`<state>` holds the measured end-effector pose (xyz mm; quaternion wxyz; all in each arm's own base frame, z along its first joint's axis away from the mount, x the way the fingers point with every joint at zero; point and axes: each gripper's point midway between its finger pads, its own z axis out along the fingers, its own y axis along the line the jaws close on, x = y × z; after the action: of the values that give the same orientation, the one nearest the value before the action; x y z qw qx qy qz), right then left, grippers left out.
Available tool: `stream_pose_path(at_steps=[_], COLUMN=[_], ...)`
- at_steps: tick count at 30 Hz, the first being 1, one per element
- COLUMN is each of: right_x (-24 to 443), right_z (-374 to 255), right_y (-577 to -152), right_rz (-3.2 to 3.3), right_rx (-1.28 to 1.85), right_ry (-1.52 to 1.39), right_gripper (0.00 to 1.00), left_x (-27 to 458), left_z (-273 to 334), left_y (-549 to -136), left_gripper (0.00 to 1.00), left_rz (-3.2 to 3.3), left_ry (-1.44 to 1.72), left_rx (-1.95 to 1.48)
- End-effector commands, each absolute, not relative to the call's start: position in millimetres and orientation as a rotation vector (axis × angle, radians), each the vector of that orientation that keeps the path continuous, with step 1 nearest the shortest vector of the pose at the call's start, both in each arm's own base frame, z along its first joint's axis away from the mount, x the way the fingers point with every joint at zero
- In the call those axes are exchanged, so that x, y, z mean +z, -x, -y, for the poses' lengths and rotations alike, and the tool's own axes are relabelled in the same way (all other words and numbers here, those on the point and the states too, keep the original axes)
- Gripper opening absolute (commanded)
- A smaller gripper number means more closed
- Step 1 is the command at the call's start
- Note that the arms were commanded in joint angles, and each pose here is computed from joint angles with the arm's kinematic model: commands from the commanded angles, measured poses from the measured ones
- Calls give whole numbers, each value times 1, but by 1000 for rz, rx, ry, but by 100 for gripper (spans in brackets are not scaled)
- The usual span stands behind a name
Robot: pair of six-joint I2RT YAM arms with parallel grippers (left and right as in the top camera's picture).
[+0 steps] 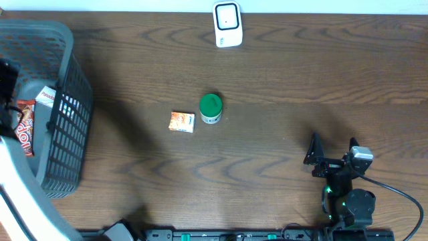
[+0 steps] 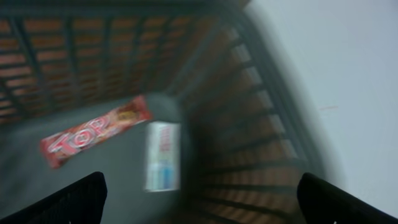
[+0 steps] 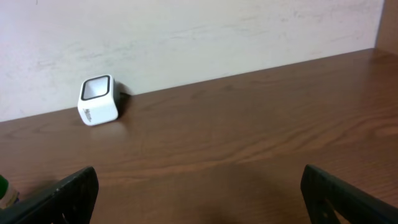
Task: Scan the item barcode
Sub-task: 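Reach into the basket and grasp the white Panadol box with left gripper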
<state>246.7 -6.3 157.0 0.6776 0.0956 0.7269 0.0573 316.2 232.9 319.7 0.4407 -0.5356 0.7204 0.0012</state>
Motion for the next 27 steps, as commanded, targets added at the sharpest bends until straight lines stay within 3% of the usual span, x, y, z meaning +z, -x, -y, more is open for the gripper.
stream_pose_path(at_steps=[1,15,27], right_x=[157,157,157], right_z=[5,5,5], right_y=[-246,-246,-246], right_rz=[-1633,-1633,-1633], right_rx=[139,139,139], right_ry=[-220,-220,-220], right_gripper=[99,99,99], left_x=[273,129,109], left_z=[-256,-280,-273], left_y=[-326,-368,-392], left_gripper=[98,98,98], left_rz=[-1944,-2293,-2228], left_ry=[1313,1303,1400], left_rx=[56,37,38])
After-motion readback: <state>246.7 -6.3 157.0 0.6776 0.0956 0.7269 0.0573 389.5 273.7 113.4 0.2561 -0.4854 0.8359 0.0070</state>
